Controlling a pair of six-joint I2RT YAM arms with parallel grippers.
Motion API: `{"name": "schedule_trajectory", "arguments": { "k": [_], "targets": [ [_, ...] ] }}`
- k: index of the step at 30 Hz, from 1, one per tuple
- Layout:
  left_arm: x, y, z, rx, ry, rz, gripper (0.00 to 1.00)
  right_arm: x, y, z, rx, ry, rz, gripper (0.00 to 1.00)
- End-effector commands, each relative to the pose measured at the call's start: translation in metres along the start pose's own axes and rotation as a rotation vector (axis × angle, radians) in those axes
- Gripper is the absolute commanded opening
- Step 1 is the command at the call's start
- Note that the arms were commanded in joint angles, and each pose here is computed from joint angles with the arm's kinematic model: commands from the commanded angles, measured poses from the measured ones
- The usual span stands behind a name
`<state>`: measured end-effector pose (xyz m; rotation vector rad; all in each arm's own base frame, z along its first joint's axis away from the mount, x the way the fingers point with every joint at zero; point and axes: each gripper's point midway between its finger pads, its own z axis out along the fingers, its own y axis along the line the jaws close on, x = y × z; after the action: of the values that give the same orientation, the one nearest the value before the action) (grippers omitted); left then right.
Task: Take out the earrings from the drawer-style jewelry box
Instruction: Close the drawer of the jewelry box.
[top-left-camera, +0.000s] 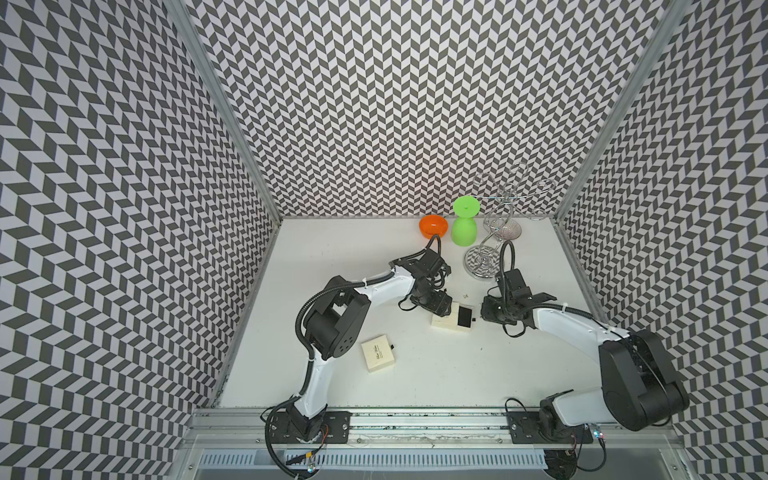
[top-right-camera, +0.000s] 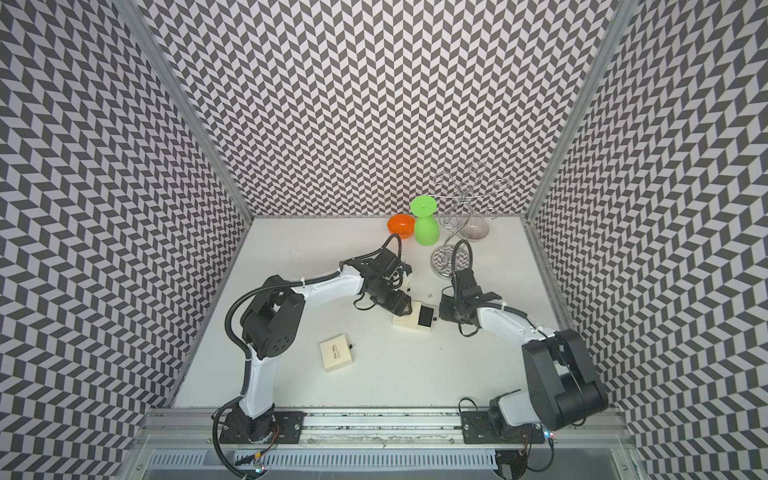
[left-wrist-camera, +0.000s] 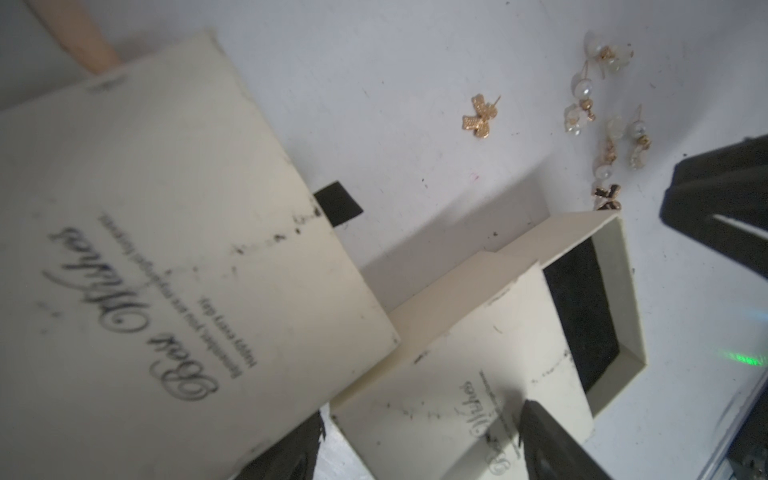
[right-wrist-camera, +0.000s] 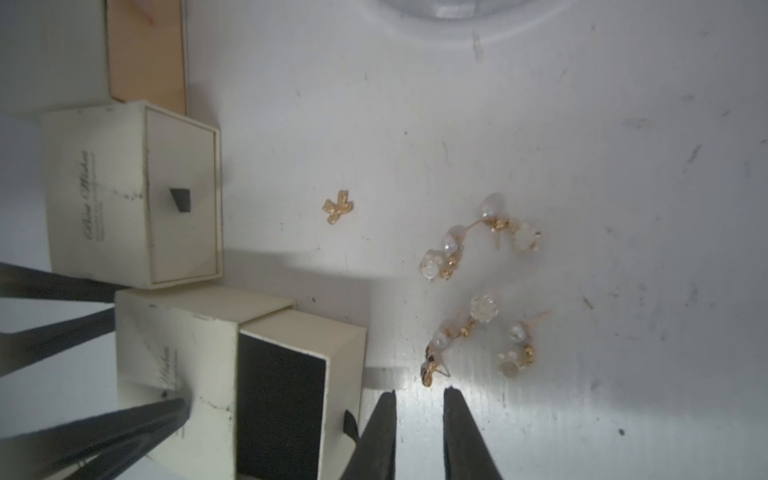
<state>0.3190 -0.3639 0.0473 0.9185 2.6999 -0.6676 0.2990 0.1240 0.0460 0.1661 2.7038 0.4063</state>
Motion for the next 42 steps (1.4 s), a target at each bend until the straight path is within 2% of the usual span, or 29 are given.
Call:
{"name": "schedule_trajectory", "arguments": {
  "k": [1,8,13,23,28,33,35,39,42],
  "targets": [
    [-0.003,-0.004,-0.011,0.012,-0.016,0.017,0.76,0.003,0.016,0.004,-0.065,-0.005,-0.003,0.22],
    [-0.004,-0.016,-0.015,0.074,-0.023,0.035,0.74,0.001,0.059,0.007,-0.229,0.010,-0.085,0.22],
    [-0.006,-0.013,-0.018,0.070,-0.033,0.029,0.74,-0.004,0.101,0.010,-0.330,0.033,-0.157,0.22],
    [-0.012,0.047,-0.038,-0.049,-0.099,-0.141,0.70,-0.029,0.154,0.029,-0.393,0.054,-0.212,0.22],
    [-0.006,0.075,-0.048,-0.202,-0.098,-0.157,0.71,-0.042,0.171,0.036,-0.431,0.060,-0.200,0.22],
    [0.008,0.101,-0.074,-0.380,-0.126,-0.214,0.79,-0.046,0.172,0.036,-0.396,0.044,-0.199,0.23],
    [0.015,0.104,-0.091,-0.423,-0.152,-0.224,0.85,-0.048,0.165,0.031,-0.362,0.018,-0.205,0.23],
    [0.039,0.085,-0.125,-0.388,-0.196,-0.221,0.99,-0.047,0.147,0.019,-0.283,-0.021,-0.231,0.23],
    [0.073,0.077,-0.140,-0.369,-0.158,-0.267,1.00,-0.042,0.137,0.012,-0.255,-0.030,-0.248,0.23]
  ]
}}
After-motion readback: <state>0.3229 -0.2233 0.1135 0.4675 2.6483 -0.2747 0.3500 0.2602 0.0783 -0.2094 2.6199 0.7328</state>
